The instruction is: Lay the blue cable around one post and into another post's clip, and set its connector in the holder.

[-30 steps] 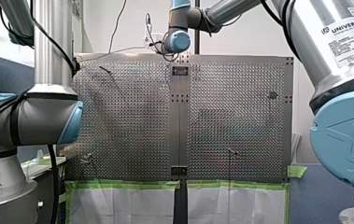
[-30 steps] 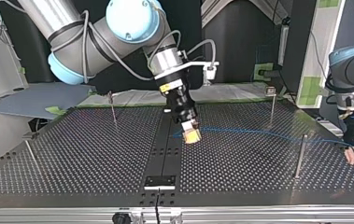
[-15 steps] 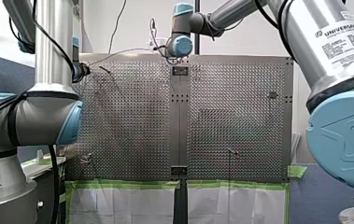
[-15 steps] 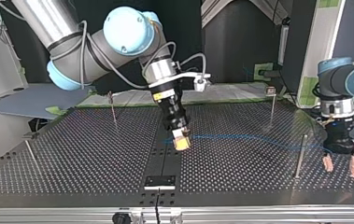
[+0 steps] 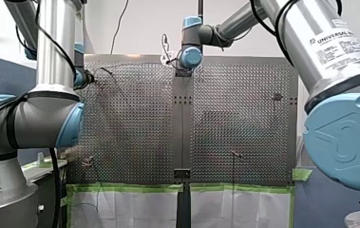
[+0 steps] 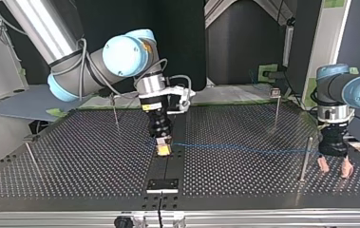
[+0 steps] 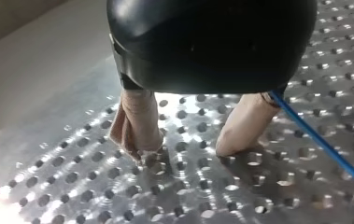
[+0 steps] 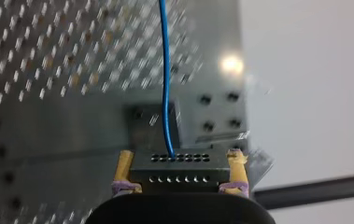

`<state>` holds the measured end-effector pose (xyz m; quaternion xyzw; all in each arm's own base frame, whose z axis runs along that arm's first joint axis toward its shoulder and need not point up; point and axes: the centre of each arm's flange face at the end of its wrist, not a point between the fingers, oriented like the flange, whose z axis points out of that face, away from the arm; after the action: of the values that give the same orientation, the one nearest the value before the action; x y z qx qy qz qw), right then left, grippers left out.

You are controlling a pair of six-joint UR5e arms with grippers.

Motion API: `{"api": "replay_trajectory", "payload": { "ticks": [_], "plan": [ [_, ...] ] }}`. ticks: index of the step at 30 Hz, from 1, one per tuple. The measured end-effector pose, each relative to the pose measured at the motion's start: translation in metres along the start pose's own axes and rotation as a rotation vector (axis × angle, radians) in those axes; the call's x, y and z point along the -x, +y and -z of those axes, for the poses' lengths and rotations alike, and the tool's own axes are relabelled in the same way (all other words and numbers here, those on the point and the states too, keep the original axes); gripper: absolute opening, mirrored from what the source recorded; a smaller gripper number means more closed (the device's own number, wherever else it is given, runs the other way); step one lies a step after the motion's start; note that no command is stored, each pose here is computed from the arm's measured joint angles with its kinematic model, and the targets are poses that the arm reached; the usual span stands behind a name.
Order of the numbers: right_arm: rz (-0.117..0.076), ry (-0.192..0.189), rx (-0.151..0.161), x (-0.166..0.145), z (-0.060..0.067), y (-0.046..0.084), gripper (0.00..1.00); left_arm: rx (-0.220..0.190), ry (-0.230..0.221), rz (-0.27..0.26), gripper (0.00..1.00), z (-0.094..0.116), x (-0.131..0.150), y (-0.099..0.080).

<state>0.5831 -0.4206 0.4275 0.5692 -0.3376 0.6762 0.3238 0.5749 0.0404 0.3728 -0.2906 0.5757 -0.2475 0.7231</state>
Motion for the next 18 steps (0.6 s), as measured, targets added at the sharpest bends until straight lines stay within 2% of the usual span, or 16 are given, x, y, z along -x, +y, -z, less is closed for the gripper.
{"api": "replay_trajectory", "payload": {
  "ticks": [6, 8, 11, 18],
  "plan": [
    [0.019, -0.067, 0.089, 0.014, -0.001, 0.035, 0.0, 0.016, 0.018, -0.007, 1.0, 0.003, -0.007, -0.003],
    [0.018, -0.078, 0.112, 0.016, -0.001, 0.044, 0.0, 0.024, 0.027, -0.011, 1.0, 0.004, -0.009, -0.003],
    [0.002, -0.069, 0.156, 0.011, 0.001, 0.062, 0.0, 0.035, 0.037, -0.014, 1.0, 0.006, -0.011, -0.004],
    [-0.063, -0.002, 0.275, -0.004, 0.006, 0.109, 0.0, 0.052, 0.06, -0.014, 1.0, 0.01, -0.016, -0.006]
  ]
}}
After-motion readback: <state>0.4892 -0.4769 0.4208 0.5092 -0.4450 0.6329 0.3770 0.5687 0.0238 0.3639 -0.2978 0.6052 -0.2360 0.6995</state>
